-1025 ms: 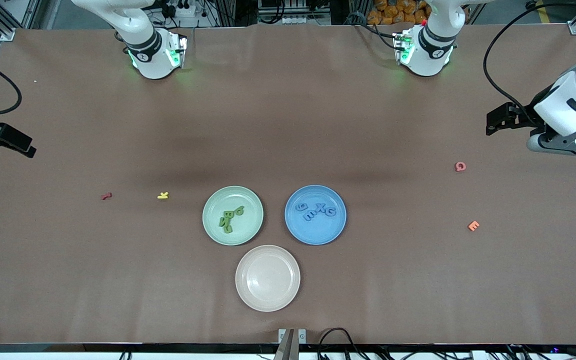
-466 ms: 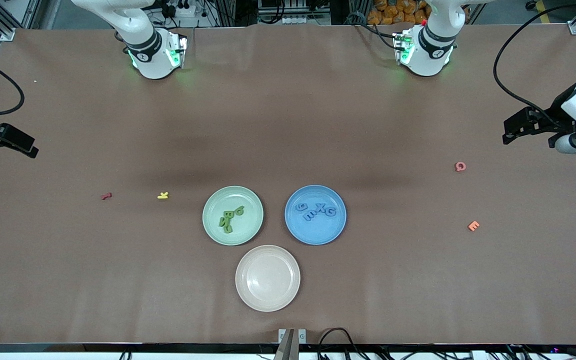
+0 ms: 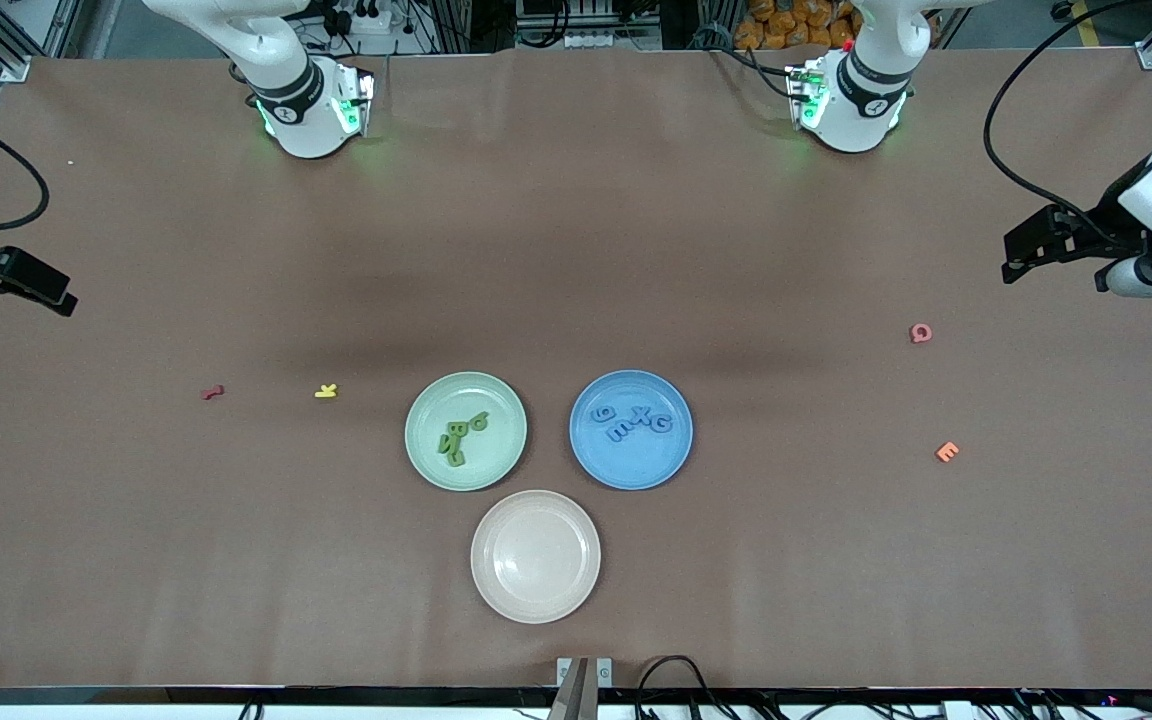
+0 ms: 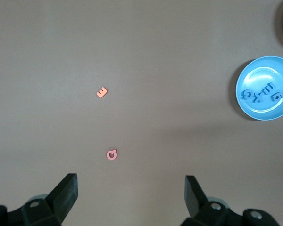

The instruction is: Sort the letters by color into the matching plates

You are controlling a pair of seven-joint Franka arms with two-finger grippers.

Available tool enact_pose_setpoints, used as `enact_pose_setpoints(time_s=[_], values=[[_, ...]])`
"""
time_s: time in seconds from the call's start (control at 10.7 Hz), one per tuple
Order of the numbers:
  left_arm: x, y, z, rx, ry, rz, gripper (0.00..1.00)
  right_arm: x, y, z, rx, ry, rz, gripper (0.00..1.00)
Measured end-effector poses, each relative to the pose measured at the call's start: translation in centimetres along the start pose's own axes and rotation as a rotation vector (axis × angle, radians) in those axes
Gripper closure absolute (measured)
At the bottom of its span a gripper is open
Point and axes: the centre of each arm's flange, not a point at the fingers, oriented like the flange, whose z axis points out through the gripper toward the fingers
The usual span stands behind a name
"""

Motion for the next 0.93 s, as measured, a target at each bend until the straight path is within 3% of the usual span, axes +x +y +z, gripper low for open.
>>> enact_pose_setpoints(time_s=[0.93], values=[[-0.4,0.0,-2.2,0.003,0.049,-0.004,0.00,0.0,0.0,0.0,0.000,0.000,-0.001,0.00]])
